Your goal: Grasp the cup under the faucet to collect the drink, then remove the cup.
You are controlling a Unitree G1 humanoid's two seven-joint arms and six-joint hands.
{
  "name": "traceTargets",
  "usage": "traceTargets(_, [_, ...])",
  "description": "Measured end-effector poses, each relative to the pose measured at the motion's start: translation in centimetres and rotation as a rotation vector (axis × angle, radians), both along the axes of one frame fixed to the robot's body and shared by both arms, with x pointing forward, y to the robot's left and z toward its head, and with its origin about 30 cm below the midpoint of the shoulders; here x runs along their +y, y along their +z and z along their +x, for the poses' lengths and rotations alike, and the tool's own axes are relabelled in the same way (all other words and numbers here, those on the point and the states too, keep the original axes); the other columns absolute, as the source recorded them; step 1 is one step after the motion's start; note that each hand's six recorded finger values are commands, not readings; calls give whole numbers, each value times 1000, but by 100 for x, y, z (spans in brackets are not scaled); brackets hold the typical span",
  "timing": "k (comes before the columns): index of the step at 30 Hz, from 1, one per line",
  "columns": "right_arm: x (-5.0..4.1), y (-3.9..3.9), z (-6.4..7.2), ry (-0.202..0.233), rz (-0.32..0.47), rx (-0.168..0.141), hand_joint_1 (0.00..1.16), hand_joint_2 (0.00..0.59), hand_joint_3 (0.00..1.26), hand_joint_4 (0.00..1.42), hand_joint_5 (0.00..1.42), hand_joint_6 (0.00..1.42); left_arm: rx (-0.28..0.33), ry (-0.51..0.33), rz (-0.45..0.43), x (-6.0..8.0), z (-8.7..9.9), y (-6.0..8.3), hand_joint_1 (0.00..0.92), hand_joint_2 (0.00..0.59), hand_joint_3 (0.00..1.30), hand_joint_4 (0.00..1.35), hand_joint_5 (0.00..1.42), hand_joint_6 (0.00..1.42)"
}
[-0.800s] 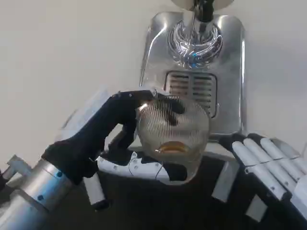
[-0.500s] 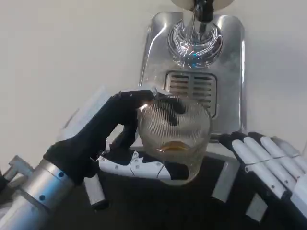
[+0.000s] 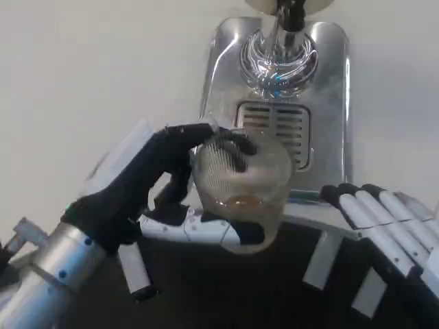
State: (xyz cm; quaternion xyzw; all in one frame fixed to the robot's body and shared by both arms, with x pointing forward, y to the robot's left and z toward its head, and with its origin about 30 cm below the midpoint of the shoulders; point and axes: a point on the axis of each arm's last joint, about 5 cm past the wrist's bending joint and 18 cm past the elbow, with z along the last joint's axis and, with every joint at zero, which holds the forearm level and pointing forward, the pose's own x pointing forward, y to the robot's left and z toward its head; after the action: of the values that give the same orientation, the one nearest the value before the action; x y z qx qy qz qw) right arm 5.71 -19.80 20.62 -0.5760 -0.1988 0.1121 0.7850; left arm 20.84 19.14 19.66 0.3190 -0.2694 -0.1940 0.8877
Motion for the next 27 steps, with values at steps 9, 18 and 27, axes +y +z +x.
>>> traceTargets(9, [58,-40,35,-36,46,6,333,386,0,0,0,22,-12,95,-40,-51,394,-81,784,37,1157,1153,1383,1424])
traceTargets(18, [126,-88,67,-79,59,22,336,384,0,0,0,29,-6,82,-85,-373,719,-130,785,38,1166,1141,1379,1424])
traceTargets(27, [155,-128,36,-115,80,54,356,389,0,0,0,31,32,136,-128,-515,956,-251,785,39,1173,1140,1379,1424])
